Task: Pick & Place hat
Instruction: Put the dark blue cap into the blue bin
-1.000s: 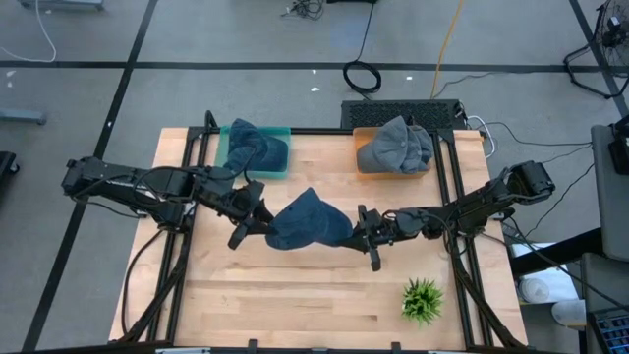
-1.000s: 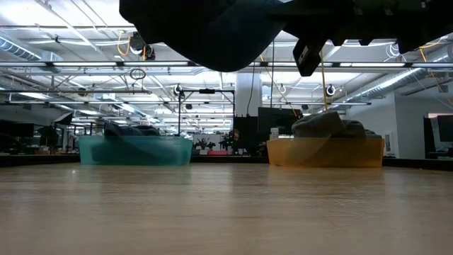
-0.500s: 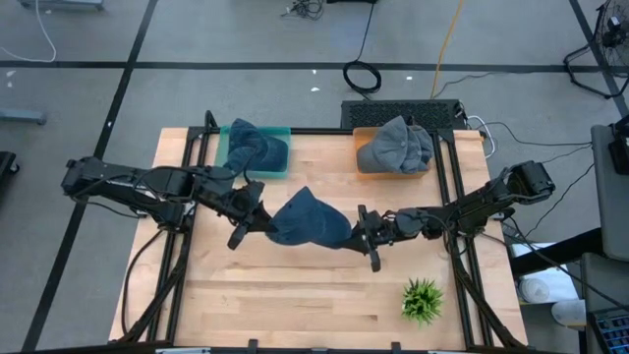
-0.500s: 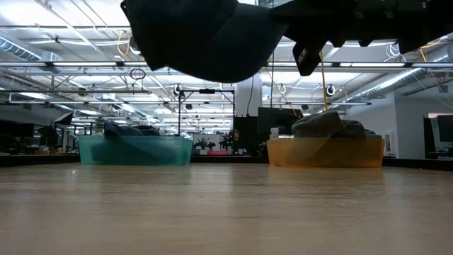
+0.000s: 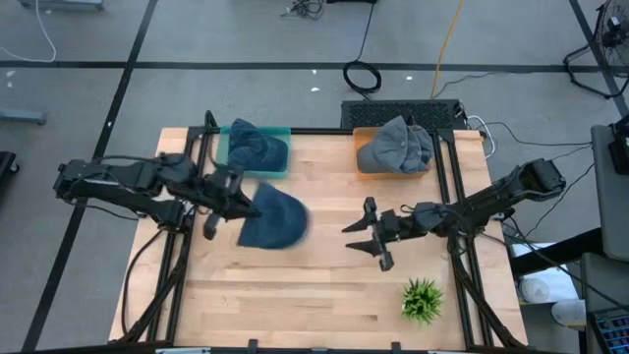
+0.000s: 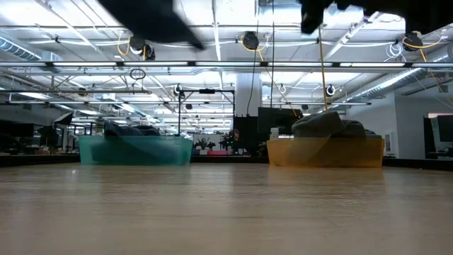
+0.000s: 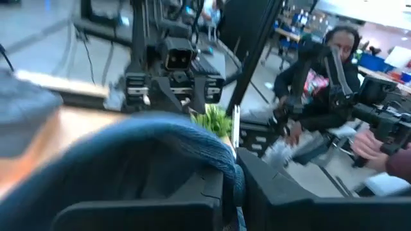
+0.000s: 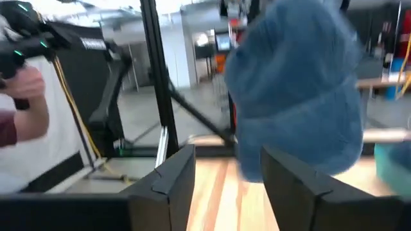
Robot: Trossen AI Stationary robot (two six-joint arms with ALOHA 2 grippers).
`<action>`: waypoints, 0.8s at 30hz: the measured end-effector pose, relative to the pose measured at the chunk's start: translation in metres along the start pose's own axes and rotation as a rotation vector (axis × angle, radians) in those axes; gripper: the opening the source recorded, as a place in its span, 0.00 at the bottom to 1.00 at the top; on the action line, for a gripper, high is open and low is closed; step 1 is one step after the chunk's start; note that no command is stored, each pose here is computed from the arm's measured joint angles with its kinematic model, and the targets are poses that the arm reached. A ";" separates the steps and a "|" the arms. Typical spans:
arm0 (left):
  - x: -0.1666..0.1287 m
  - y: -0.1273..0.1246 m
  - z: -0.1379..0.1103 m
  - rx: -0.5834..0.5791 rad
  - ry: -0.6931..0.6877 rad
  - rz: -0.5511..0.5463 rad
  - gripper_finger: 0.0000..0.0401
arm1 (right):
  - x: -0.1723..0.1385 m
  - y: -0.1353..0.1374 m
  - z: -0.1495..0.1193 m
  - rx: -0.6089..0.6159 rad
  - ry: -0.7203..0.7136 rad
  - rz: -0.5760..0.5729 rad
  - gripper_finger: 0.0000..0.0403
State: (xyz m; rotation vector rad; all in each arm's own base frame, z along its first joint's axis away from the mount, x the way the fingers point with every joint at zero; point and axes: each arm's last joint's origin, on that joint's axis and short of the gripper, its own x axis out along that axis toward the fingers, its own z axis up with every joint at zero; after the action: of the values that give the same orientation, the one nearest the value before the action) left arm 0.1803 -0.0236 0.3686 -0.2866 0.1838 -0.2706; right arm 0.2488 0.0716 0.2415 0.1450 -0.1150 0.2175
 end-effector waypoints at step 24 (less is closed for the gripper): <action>-0.034 0.022 0.009 0.136 -0.084 0.293 0.05 | -0.016 -0.004 0.037 -0.228 -0.180 -0.055 0.38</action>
State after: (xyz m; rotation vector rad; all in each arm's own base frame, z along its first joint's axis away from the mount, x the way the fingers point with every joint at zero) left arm 0.1549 0.0086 0.3756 -0.1326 0.1212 0.0201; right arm 0.2308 0.0587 0.2754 -0.0595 -0.3132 0.1351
